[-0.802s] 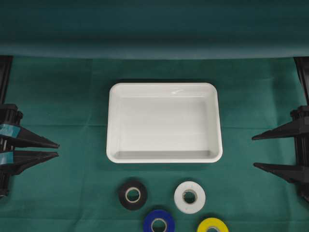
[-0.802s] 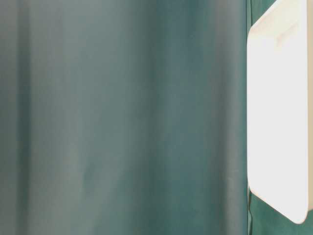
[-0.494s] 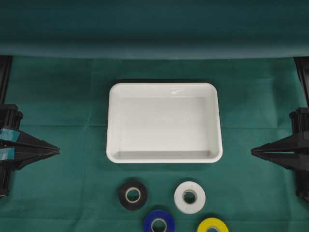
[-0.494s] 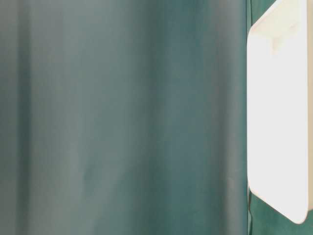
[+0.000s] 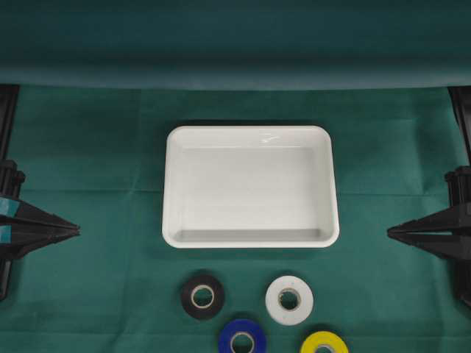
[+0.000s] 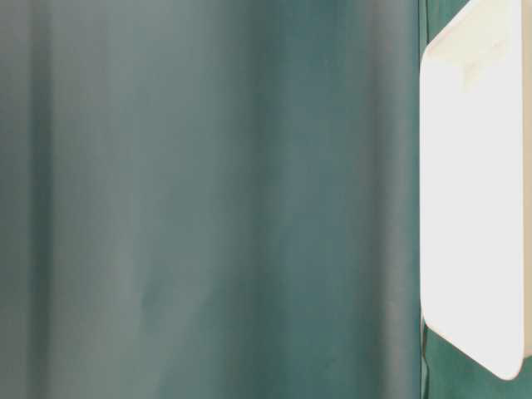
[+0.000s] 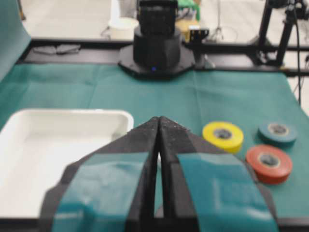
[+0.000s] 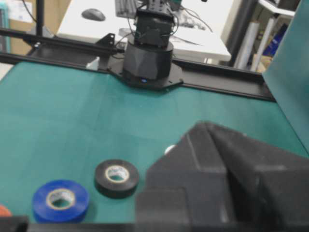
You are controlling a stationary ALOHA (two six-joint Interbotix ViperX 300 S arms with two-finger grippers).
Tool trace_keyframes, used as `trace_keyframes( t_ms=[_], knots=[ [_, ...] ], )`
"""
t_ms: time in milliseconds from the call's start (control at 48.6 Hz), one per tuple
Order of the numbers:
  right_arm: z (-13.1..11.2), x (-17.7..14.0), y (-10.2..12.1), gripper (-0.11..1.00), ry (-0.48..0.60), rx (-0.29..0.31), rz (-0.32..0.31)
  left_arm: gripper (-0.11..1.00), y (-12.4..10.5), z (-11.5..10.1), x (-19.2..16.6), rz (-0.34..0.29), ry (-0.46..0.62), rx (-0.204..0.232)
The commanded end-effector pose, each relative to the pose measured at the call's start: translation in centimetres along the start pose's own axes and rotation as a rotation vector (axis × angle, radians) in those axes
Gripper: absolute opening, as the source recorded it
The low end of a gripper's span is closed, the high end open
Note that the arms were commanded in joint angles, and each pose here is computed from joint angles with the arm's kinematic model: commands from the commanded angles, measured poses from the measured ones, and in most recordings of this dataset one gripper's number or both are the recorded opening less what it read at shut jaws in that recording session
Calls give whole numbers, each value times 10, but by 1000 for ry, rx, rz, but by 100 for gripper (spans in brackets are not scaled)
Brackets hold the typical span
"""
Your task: Put the tape into the white case with the right arm.
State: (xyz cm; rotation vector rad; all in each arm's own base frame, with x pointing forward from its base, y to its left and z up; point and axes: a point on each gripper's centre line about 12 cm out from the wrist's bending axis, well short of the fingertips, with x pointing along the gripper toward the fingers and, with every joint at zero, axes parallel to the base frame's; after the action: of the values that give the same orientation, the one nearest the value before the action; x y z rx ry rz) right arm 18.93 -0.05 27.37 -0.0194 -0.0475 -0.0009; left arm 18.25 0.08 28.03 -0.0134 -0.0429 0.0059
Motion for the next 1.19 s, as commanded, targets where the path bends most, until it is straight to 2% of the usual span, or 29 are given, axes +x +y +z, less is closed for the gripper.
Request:
trace_keyframes(
  t_ms=[0, 123, 309, 473, 679, 864, 1173],
  knots=[
    [3, 2, 0, -3, 2, 0, -1, 0, 0, -1, -1, -1, 12, 0],
    [1, 2, 0, 18, 18, 3, -2, 0, 0, -16, -8, -2, 89, 0],
    [-5, 1, 0, 70, 69, 6, -2, 0, 0, -43, -26, -5, 242, 0],
    [-16, -1, 0, 67, 137, 28, -3, 0, 0, -53, -39, -5, 285, -11],
    [-38, -6, 0, 66, 323, 107, -19, 0, 0, -64, -43, 5, 361, -67],
    [-54, -13, 0, 67, 453, 119, -29, 0, 0, -66, -42, 5, 367, -65],
    [-54, -14, -1, 67, 452, 93, -27, 0, 0, -71, -42, 6, 365, -68]
  ],
)
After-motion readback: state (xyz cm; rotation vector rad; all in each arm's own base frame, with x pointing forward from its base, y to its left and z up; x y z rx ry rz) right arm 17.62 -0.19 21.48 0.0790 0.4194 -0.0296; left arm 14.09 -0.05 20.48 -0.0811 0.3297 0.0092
